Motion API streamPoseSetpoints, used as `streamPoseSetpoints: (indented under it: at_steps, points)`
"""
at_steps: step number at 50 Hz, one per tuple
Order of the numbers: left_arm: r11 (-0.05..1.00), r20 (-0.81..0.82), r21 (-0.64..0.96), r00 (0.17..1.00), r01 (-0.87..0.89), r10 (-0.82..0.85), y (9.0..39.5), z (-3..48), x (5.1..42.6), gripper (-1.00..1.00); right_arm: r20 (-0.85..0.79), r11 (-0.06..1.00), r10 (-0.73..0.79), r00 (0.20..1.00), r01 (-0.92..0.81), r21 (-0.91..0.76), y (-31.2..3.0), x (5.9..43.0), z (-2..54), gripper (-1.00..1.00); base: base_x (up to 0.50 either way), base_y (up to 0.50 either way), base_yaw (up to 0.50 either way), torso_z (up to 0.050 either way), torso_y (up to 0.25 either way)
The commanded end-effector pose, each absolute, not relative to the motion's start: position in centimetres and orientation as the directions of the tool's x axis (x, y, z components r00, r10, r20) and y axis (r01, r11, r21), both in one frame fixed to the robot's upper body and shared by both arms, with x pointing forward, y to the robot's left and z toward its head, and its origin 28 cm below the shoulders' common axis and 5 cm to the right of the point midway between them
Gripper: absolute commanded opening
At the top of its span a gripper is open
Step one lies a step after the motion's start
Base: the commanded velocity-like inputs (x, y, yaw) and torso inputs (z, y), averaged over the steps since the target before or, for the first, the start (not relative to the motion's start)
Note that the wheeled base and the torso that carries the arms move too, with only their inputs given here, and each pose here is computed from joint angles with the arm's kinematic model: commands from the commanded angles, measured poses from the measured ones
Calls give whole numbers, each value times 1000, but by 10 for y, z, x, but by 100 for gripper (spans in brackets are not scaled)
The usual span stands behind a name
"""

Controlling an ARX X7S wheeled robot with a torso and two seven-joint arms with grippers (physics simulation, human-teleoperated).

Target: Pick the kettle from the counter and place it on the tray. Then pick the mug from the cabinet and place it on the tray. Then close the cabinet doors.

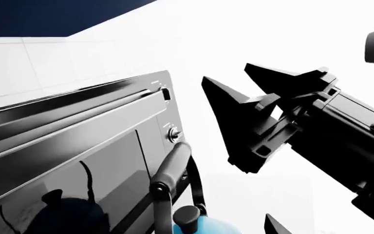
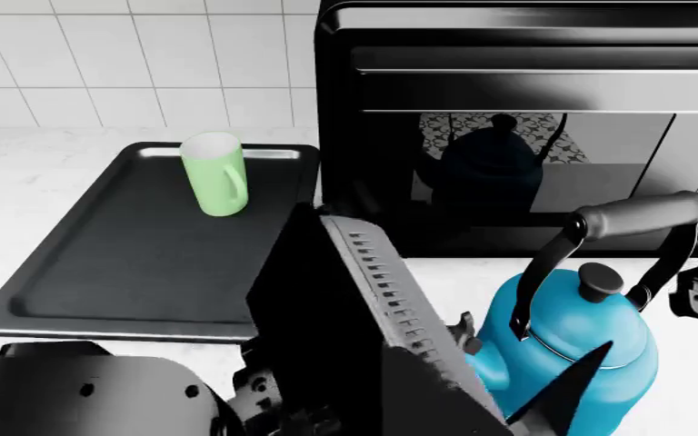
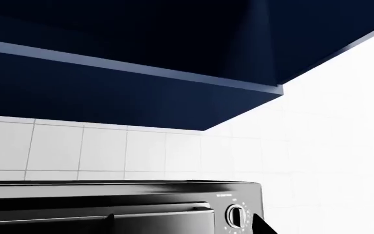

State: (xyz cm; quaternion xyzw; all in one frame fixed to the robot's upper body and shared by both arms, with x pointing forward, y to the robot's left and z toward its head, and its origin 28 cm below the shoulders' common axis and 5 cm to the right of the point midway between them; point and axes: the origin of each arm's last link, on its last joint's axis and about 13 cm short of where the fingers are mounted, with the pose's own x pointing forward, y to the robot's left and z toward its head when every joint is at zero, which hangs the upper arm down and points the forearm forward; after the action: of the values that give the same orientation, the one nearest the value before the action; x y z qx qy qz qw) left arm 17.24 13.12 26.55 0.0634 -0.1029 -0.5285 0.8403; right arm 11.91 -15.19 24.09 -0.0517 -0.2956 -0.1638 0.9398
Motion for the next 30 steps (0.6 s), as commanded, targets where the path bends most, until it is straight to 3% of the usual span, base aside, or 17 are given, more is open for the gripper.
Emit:
streamPoseSetpoints:
  at_steps: [1, 30]
  points:
    - [433, 90, 218, 424, 874, -901, 109, 273, 198, 100, 567, 934, -301, 767, 357, 14, -152, 117, 237, 100, 0, 0, 0, 0, 0]
    - [423, 41, 172, 422, 890, -906, 64, 275, 228, 100, 545, 927, -325, 773, 374, 23, -155, 119, 230, 100, 0, 0, 0, 0, 0]
